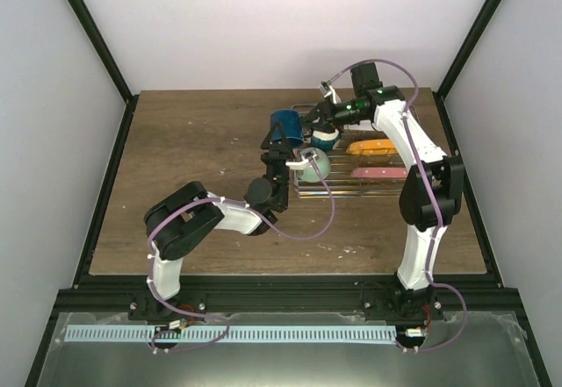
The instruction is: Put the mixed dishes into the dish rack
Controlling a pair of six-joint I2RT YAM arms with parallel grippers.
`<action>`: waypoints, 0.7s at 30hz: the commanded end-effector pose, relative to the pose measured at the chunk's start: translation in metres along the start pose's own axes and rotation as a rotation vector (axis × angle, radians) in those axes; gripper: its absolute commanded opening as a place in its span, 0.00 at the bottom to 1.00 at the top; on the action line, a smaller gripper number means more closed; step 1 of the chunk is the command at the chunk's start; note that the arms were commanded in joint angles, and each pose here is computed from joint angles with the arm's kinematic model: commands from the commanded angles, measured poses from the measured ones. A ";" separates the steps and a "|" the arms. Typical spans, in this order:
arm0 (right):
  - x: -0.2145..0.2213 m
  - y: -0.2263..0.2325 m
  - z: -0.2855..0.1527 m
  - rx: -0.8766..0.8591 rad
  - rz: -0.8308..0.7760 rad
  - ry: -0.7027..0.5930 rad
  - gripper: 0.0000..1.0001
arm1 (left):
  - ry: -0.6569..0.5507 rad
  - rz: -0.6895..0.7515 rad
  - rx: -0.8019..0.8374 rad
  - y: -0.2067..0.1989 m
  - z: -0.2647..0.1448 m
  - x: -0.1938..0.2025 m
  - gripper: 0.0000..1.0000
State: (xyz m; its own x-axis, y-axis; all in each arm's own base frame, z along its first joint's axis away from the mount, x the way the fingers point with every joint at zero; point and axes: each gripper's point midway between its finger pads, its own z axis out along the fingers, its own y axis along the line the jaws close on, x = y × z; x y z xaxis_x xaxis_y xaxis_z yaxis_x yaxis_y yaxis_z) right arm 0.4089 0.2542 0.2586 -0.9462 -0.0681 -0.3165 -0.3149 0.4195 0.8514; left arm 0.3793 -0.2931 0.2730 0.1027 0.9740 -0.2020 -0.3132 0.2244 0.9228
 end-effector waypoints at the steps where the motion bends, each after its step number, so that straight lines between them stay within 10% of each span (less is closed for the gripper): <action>1: -0.023 0.035 -0.010 -0.060 -0.110 -0.059 0.03 | 0.053 -0.116 -0.034 0.015 -0.003 0.014 0.66; 15: -0.053 0.035 -0.028 0.116 -0.181 -0.197 0.01 | 0.171 -0.262 0.214 -0.021 -0.018 0.033 0.74; 21: -0.054 0.025 -0.054 0.322 -0.208 -0.279 0.01 | 0.311 -0.572 0.435 -0.013 -0.010 0.047 0.75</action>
State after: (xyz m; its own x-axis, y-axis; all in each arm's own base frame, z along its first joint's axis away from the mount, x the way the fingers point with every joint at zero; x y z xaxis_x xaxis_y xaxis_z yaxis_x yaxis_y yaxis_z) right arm 0.4522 0.2365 0.2683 -0.8920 0.0297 -0.4510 -0.3424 0.6069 0.7172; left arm 0.3748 -0.2654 0.2535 -0.0080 0.8510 -0.5251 -0.0436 0.5243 0.8504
